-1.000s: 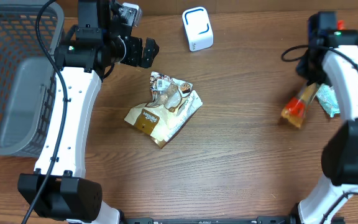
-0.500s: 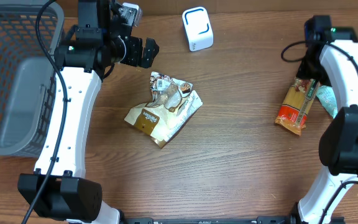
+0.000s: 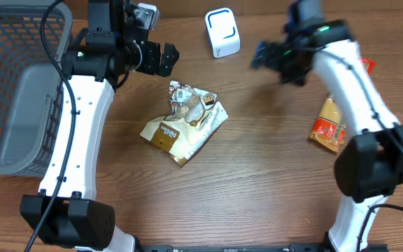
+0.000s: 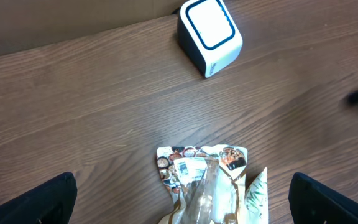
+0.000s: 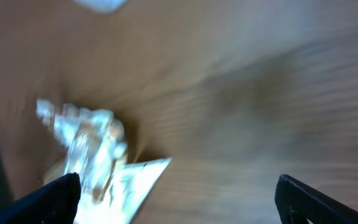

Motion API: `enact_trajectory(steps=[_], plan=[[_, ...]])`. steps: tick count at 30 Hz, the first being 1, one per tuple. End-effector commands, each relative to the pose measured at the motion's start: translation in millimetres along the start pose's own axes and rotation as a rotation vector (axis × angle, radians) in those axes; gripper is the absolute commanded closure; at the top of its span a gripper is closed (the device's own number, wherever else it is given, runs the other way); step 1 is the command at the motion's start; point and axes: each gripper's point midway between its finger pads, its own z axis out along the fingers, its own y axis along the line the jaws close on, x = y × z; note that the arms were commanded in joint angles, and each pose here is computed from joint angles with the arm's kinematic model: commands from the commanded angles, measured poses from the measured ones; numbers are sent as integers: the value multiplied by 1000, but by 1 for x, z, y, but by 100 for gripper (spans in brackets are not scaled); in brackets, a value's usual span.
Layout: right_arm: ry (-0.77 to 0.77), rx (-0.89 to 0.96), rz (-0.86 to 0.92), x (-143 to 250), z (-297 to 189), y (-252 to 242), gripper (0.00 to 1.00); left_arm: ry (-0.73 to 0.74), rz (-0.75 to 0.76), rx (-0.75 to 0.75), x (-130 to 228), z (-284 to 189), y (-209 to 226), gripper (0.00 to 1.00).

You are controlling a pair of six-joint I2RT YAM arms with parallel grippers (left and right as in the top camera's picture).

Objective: Scan the item barcode
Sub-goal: 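Move the right gripper to the white shampoo tube and grasp it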

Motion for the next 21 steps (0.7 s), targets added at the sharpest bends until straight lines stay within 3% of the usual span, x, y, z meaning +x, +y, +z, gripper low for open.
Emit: enact_trajectory(steps=[1,7,11,13,18,21], plan=[[185,-44,29,60,45,31,1,-27,31,4,-7,-8,-5,0],[316,-62,-49,125,70,65,5,-27,31,4,-7,-8,-5,0],[369,-48,-130,164,75,87,20,-27,31,4,-7,-8,-5,0],[342,1,-129,172,79,90,25,-27,31,4,-7,-8,-5,0],[178,162,-77,174,90,92,48,-27,31,4,-7,-8,-5,0],[116,196,-66,177,92,97,54,-27,31,4,-7,-8,-5,0]])
